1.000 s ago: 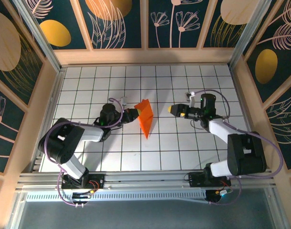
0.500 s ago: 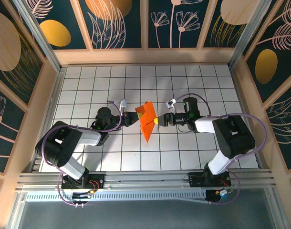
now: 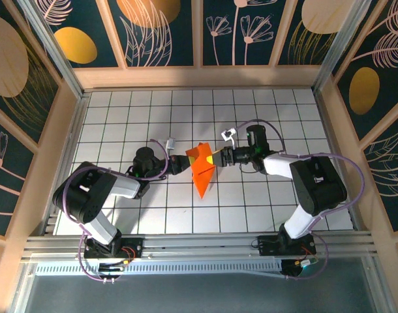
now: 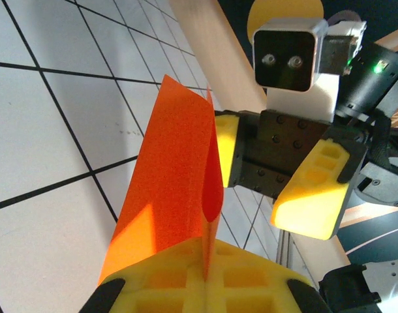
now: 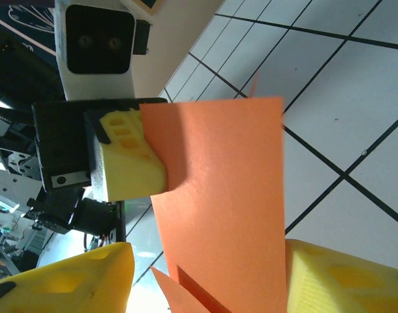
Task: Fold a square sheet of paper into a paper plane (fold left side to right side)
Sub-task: Place the paper at the center of the table.
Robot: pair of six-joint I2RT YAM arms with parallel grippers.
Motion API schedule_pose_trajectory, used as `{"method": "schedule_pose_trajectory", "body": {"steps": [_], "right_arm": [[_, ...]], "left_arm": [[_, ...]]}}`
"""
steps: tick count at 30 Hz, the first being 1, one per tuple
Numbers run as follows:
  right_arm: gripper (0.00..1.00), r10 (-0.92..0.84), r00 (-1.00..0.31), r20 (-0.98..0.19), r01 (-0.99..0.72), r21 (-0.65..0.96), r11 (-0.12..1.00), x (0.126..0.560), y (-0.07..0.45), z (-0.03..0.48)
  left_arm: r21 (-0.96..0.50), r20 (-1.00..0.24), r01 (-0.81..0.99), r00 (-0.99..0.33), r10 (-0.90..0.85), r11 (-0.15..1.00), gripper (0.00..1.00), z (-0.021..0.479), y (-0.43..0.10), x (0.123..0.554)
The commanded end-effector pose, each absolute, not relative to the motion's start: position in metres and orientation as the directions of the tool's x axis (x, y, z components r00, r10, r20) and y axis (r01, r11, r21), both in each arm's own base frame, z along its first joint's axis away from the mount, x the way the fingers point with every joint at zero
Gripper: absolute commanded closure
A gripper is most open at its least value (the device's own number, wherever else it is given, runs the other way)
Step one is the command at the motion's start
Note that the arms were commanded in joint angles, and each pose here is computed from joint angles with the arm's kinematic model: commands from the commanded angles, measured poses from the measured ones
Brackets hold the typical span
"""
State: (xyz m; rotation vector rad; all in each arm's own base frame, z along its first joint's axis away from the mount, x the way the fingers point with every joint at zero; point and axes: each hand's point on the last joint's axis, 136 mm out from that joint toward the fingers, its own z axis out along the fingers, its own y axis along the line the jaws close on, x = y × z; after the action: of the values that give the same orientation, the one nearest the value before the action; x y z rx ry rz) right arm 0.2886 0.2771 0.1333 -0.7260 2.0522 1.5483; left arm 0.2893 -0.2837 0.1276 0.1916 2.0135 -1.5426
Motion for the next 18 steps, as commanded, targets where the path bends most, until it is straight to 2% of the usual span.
{"method": "schedule_pose_trajectory", "body": {"steps": [1, 12, 15, 18], "right_arm": [[0.43, -0.147, -0.727, -0.671, -0.685, 0.693, 0.226, 0.292, 0.279, 0.142], [0.57, -0.146, -0.743, -0.653, -0.665, 0.695, 0.273, 0.304, 0.281, 0.135], [0.66, -0.142, -0.756, -0.638, -0.647, 0.699, 0.304, 0.309, 0.28, 0.13], [0.86, -0.136, -0.784, -0.606, -0.609, 0.706, 0.362, 0.318, 0.279, 0.119]], "left_arm": [[-0.818, -0.557, 0.482, -0.801, -0.22, 0.315, 1.0, 0.129, -0.286, 0.294], [-0.824, -0.544, 0.471, -0.813, -0.207, 0.316, 1.0, 0.121, -0.287, 0.292], [-0.824, -0.544, 0.472, -0.813, -0.205, 0.313, 1.0, 0.121, -0.287, 0.291], [-0.829, -0.527, 0.446, -0.825, -0.204, 0.337, 0.92, 0.108, -0.286, 0.293]]}}
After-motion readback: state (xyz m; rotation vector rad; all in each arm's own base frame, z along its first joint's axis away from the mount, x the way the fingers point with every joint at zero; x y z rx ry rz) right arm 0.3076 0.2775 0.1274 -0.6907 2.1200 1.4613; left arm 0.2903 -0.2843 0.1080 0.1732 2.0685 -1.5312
